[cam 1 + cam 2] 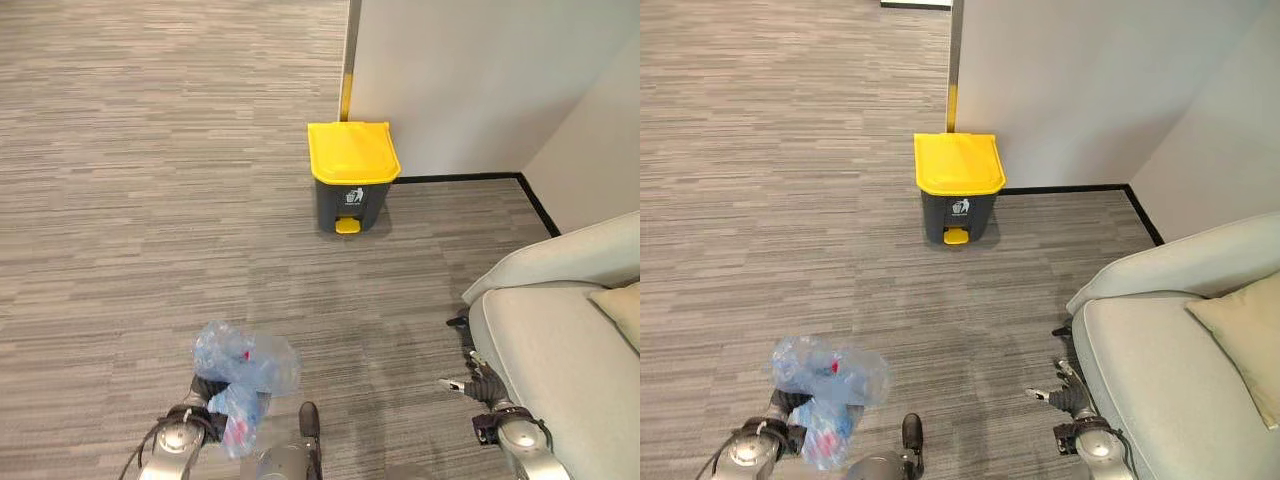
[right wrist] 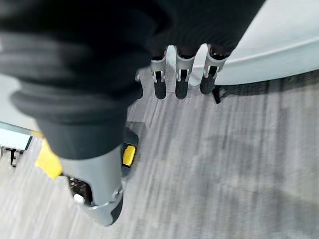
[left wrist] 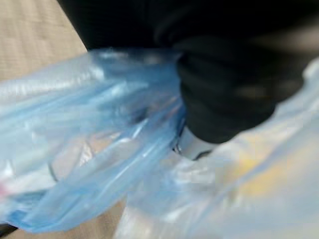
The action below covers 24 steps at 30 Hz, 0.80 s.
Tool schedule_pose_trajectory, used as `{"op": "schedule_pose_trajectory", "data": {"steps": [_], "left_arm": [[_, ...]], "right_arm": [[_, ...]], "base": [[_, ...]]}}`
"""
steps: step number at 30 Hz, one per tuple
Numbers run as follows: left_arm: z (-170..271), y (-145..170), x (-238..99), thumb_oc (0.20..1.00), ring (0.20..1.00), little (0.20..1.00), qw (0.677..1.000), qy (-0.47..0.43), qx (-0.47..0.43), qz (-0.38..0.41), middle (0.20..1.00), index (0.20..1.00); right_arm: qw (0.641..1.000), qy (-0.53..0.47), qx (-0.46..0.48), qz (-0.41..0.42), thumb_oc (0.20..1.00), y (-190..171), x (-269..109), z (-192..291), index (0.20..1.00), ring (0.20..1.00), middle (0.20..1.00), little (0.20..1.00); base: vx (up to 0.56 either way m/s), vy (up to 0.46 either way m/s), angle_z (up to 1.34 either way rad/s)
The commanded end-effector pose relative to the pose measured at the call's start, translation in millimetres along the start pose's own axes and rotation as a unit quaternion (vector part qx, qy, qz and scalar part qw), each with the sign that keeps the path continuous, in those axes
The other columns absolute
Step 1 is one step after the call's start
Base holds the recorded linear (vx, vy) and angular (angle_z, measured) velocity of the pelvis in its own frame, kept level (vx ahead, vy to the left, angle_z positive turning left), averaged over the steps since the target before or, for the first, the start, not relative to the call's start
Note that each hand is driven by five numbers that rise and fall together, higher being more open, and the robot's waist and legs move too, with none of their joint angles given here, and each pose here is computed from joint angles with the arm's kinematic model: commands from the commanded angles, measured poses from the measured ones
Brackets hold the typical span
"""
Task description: Gather garbage on tea table into small bin, then transfer packed bag to large trash can.
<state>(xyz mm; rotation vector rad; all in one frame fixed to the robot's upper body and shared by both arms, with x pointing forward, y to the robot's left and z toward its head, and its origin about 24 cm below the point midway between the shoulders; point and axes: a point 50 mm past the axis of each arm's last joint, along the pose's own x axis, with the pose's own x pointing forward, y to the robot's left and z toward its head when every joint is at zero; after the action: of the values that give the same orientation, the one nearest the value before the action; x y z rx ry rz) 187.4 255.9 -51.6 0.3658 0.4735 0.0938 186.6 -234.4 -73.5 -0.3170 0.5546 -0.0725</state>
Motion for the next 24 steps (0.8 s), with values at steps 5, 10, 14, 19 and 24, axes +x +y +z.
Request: {"op": "schedule_pose_trajectory", "data": {"steps": [5,10,14,19,24], "left_arm": [[20,17,1,0.200,0.200,0.200,0.998,-0.054,-0.020,0.033,0.200,0.200],[20,15,4,0.200,0.200,0.200,0.998,-0.055,-0.023,0.034,0.200,0.200],[22,11,4,0.200,0.200,0.200,0.998,-0.060,-0.020,0.026,0.200,0.200],[19,4,1,0.200,0.200,0.200,0.998,-0.053,-0.033,0.014,0.200,0.200],[18,1,2,0.200,0.200,0.200,0.997,-0.050,-0.053,0.018,0.200,0.200]], "right_arm": [[0.998,-0.033,0.052,-0.027,1.000,-14,13,23,1.000,1.000,1.000,1.000],[0.998,-0.024,0.055,-0.028,1.000,-14,12,18,1.000,1.000,1.000,1.000],[0.998,-0.017,0.056,-0.030,1.000,-18,6,10,1.000,1.000,1.000,1.000],[0.998,-0.018,0.043,-0.042,1.000,-26,4,9,1.000,1.000,1.000,1.000],[0.997,-0.029,0.031,-0.061,1.000,-39,6,16,1.000,1.000,1.000,1.000]], "base": [[0.34,-0.023,0.03],[0.39,-0.141,0.14],[0.43,-0.249,0.48],[0.26,-0.254,0.48],[0.26,-0.176,-0.16]]}}
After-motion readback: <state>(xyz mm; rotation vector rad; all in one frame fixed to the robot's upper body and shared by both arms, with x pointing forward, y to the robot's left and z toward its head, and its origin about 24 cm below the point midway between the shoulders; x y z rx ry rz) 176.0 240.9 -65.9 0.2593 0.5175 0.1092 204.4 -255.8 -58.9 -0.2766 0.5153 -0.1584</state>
